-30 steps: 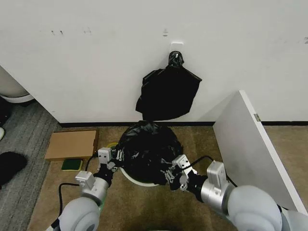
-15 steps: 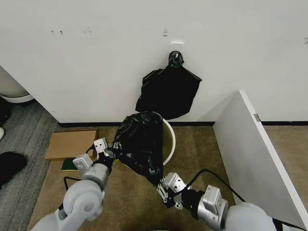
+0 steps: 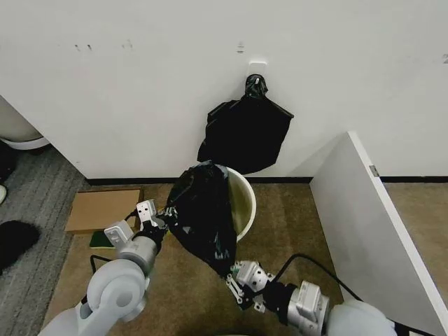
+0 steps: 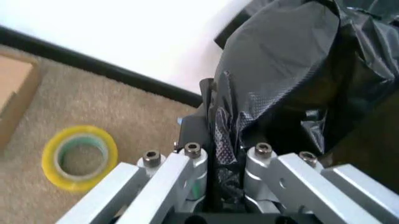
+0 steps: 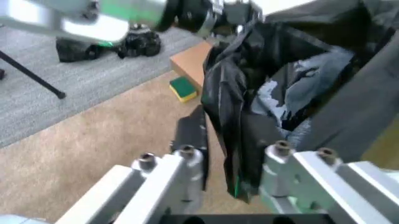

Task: Place the garbage bag over the trash bin.

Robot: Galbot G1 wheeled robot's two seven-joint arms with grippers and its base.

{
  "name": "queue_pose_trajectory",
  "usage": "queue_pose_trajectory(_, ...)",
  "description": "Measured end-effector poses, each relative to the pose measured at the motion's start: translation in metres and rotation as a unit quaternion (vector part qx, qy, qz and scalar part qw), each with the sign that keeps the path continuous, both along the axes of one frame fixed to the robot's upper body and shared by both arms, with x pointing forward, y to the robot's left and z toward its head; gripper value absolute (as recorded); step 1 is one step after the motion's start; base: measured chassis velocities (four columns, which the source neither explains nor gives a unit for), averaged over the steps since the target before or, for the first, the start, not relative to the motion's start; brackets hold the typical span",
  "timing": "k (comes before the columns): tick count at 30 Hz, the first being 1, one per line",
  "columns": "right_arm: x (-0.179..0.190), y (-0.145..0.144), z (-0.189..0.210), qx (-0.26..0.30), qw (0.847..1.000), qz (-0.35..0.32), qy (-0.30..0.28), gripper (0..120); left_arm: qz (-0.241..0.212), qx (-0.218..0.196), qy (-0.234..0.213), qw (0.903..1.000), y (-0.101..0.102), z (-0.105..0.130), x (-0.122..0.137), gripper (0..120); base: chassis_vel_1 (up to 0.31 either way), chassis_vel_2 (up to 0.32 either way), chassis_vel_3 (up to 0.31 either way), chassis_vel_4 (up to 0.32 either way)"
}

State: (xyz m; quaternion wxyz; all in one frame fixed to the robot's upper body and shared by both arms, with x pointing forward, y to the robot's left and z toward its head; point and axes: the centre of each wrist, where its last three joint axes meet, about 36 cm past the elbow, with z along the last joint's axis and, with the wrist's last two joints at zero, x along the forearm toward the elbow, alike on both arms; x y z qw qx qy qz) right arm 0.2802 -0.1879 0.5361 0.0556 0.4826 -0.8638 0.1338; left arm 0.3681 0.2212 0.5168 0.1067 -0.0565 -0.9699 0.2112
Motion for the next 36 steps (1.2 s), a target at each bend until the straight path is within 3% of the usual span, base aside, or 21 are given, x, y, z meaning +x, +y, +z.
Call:
queue_pose_trajectory(5,-0.001,-0.006,0.018,0.032,0.999,0.007,-0.001,39,0.015,0.028,-0.015,0.9994,0.004,-0.005,0.006,4,0.000,0.000,0.000,0.000)
queue_pose_trajectory(12,0.014,-0.012,0.039,0.084,0.994,-0.040,0.052,66,0.006,0.062,-0.053,0.9966,0.004,-0.013,0.001,4,0.000,0.000,0.000,0.000)
queue_pose_trajectory(21,0.012,-0.002,0.038,0.048,0.998,-0.037,0.027,98,-0.020,0.091,-0.087,0.9918,-0.004,-0.018,-0.012,4,0.000,0.000,0.000,0.000)
queue_pose_trajectory(25,0.010,-0.001,0.036,0.042,0.997,-0.038,0.060,97,-0.021,0.094,-0.089,0.9913,-0.005,-0.019,-0.013,4,0.000,0.000,0.000,0.000)
queue_pose_trajectory(29,0.008,-0.001,0.033,0.045,0.989,-0.051,0.135,93,-0.021,0.093,-0.093,0.9911,-0.007,-0.018,-0.012,4,0.000,0.000,0.000,0.000)
queue_pose_trajectory(36,0.009,0.004,0.034,0.065,0.976,-0.075,0.193,88,-0.022,0.094,-0.102,0.9901,-0.007,-0.016,-0.013,4,0.000,0.000,0.000,0.000)
